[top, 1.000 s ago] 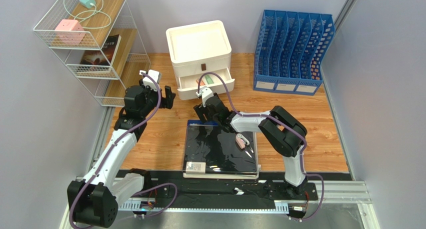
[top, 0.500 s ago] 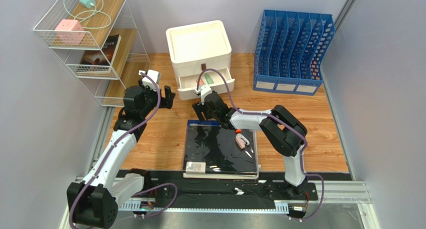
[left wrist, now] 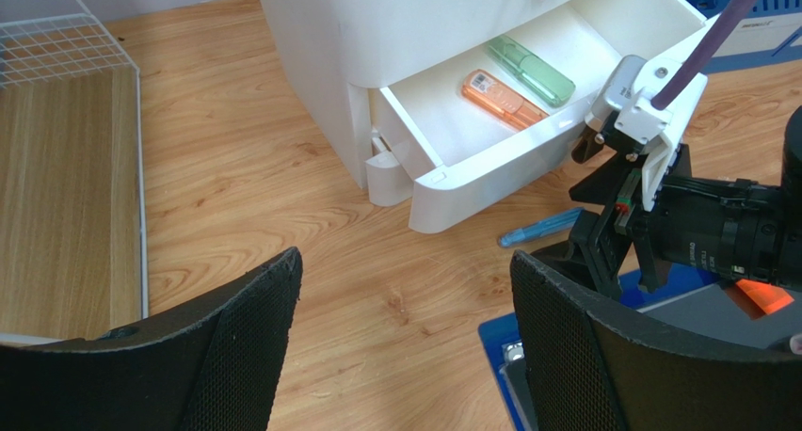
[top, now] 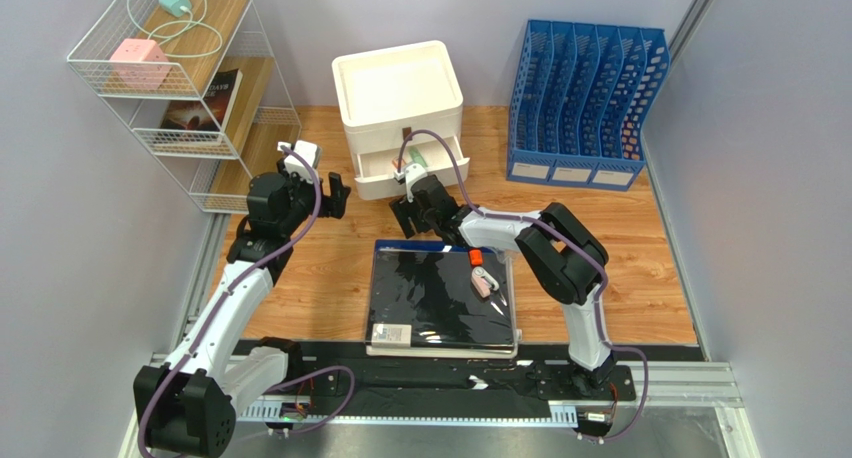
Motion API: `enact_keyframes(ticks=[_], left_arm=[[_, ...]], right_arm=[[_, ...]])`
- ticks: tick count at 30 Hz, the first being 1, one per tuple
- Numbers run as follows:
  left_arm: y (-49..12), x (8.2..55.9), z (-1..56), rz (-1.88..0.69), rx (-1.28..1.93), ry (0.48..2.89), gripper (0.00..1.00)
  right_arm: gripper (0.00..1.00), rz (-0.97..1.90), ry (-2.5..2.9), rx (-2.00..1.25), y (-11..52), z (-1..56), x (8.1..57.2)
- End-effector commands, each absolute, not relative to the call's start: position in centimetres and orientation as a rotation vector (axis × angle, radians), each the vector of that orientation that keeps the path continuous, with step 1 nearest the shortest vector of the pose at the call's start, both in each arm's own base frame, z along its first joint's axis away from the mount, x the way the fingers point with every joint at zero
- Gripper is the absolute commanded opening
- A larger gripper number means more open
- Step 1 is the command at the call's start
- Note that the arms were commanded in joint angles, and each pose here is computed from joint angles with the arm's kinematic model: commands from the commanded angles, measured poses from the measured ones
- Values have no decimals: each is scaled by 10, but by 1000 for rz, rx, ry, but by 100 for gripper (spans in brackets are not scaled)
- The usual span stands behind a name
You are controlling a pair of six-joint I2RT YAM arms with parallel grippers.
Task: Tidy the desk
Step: Pick up the stationery from the center of the board.
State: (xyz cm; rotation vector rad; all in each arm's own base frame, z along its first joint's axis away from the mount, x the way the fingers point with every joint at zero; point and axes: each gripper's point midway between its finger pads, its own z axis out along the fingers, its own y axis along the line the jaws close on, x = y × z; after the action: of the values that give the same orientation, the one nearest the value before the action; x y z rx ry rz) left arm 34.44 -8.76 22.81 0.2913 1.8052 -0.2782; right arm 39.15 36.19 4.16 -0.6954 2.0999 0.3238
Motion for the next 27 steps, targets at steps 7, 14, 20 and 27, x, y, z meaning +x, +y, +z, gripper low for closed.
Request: enact_keyframes(ticks=[7,14,20,27], left_arm=[[-85,344,247,-256,294,1734,86],[-84,343,248,-252,293,1729,86],[-84,342,248,-253,295,1729,86],[-85,341,246,-259,305,1733,86]], right_arm=[[74,447,2141,-677,373,39,373],[58,474,2150,-693,377,32,357],[56,441,2131,-699,383,36,359],[44,374,2112,-648,377,39,370]])
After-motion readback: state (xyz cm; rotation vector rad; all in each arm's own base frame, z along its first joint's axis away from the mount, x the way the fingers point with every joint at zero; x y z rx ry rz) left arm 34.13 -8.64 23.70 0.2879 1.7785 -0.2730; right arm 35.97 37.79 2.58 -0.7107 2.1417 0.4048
